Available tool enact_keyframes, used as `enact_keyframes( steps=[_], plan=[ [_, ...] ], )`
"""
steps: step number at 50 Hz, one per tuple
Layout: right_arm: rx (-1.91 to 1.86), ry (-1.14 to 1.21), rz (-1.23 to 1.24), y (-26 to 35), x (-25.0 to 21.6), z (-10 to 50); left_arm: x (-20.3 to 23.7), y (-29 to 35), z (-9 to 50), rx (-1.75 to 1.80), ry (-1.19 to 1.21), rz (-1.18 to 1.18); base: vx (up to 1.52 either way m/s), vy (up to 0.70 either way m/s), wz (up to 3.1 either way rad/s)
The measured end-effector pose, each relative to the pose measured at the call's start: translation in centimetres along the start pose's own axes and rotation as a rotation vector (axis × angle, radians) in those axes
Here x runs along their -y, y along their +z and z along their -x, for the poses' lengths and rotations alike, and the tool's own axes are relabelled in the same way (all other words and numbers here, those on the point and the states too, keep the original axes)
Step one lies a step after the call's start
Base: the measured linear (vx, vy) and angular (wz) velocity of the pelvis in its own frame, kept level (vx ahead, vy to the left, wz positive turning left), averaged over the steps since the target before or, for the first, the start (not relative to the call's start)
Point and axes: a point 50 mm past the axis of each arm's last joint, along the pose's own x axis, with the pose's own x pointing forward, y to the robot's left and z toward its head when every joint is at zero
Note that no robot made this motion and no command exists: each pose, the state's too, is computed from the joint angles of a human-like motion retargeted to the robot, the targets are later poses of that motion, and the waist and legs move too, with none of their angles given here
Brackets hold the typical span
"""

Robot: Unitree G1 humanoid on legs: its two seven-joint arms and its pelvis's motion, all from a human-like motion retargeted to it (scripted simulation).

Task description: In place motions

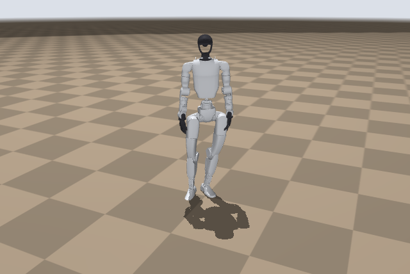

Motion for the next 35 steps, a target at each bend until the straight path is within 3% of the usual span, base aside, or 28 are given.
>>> enact_keyframes(
  steps=[20,35],
  plan=[
    [0.123,-0.056,0.054,2.7,0.0,0.2,-0.9,0.1,0.3,0.009,-0.011,0.041,-0.12,0.03,-0.23],
    [-0.029,0.011,-0.059,-2.3,-0.9,-0.4,-1.0,0.4,0.3,0.019,0.003,0.044,0.14,-0.07,-0.14]
  ],
)
